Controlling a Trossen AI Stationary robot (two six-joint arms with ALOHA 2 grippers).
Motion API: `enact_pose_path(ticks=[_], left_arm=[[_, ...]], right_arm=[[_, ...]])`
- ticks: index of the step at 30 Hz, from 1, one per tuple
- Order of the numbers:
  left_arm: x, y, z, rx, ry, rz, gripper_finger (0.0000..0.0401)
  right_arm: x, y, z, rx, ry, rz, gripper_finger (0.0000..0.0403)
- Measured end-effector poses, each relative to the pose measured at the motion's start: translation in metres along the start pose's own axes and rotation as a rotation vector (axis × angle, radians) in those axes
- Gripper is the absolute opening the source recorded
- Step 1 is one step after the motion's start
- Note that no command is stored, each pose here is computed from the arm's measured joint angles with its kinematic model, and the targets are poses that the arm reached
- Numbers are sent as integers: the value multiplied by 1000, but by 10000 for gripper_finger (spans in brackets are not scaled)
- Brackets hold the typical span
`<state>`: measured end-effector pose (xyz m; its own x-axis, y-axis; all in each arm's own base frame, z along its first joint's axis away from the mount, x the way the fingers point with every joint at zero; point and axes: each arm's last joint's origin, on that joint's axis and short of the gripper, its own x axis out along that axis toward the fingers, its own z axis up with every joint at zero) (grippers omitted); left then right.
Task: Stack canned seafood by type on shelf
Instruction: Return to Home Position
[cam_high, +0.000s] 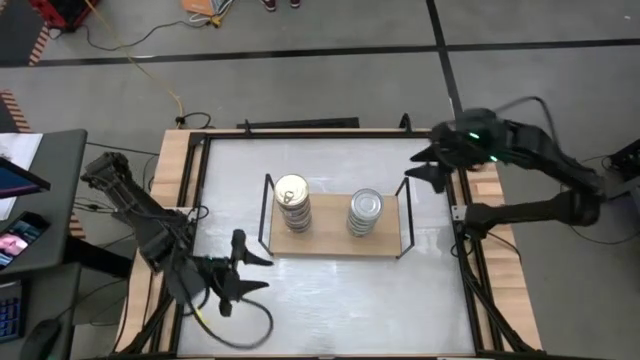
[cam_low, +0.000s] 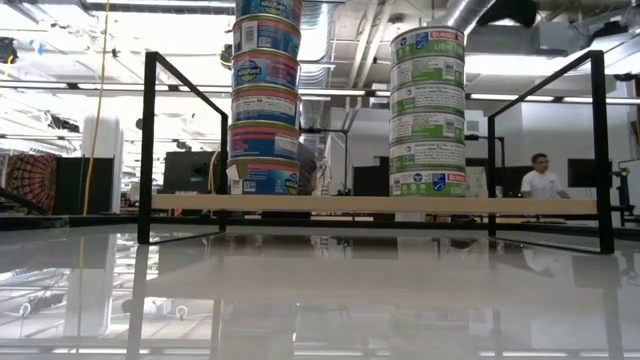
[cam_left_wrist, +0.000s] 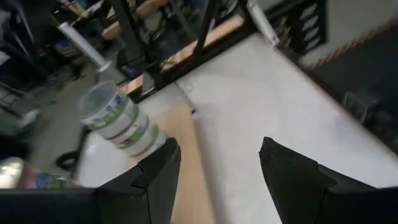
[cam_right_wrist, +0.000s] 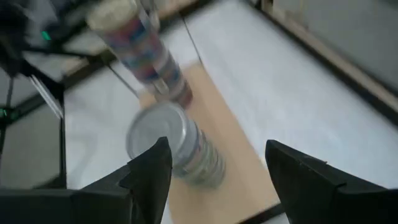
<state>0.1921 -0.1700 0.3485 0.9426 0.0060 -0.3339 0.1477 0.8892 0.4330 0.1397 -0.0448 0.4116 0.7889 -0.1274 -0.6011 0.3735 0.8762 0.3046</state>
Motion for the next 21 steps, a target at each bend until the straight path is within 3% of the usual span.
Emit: enact_pose_path(ticks=[7, 21], left_arm=[[-6, 15, -43, -175, -172, -80, 210], [-27, 38, -128, -363, -327, 65, 210]], right_arm=[[-23, 7, -33, -20, -238, 25, 282], [8, -4, -101, -99, -348, -79, 282]])
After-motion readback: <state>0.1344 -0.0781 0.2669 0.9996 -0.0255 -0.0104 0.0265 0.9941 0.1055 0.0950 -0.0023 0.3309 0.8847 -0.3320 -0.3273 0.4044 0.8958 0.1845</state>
